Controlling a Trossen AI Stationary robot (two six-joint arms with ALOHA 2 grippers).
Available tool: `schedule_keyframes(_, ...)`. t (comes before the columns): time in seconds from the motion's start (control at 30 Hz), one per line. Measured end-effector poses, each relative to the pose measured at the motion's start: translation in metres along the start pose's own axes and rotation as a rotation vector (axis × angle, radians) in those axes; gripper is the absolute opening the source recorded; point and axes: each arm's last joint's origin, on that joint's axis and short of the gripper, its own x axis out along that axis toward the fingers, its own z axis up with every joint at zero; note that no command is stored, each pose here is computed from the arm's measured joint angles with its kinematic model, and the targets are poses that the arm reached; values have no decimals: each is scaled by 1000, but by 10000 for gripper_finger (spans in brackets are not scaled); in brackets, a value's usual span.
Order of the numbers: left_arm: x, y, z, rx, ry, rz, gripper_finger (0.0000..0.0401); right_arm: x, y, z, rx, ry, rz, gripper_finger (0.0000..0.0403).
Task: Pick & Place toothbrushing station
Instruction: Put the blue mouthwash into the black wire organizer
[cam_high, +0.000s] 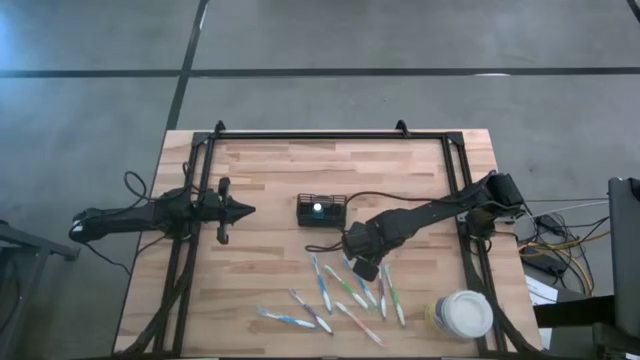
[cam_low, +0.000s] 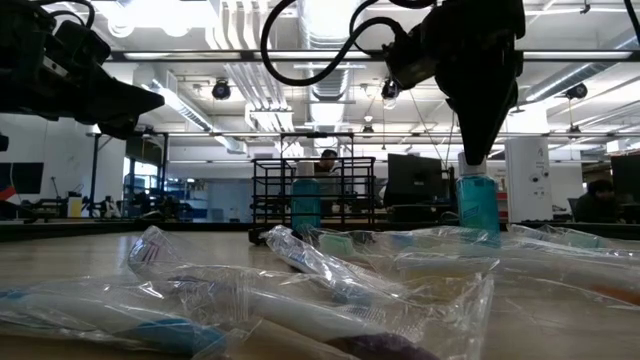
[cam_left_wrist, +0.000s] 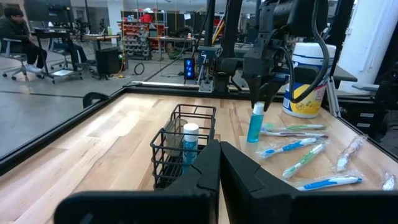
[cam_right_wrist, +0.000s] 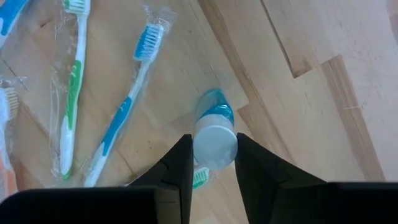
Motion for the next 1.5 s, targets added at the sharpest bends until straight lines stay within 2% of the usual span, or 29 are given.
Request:
schedule_keyframes(0.2,0,0,0,0,0,0,9,-1,0,0,-67,-19,-14,87)
schedule_keyframes(0.33,0,0,0,1,0,0,9,-13,-4,-1,-140,-75,-15,84)
schedule_keyframes(0.6,0,0,0,1,2,0,9,-76,-16,-8,-249,-387,105,84)
schedule_keyframes(0.77,0,0,-1,0,8,0,9,-118,-36,-23,-303,-605,164,84)
schedule_keyframes(0.93,1,0,-1,-8,14,0,9,-139,-61,-45,-356,-793,213,84)
schedule_keyframes(1.13,1,0,-1,-17,16,0,9,-137,-93,-75,-369,-1009,282,84)
schedule_keyframes(1.5,1,0,-1,-37,14,2,9,-99,-144,-125,-320,-1351,415,84)
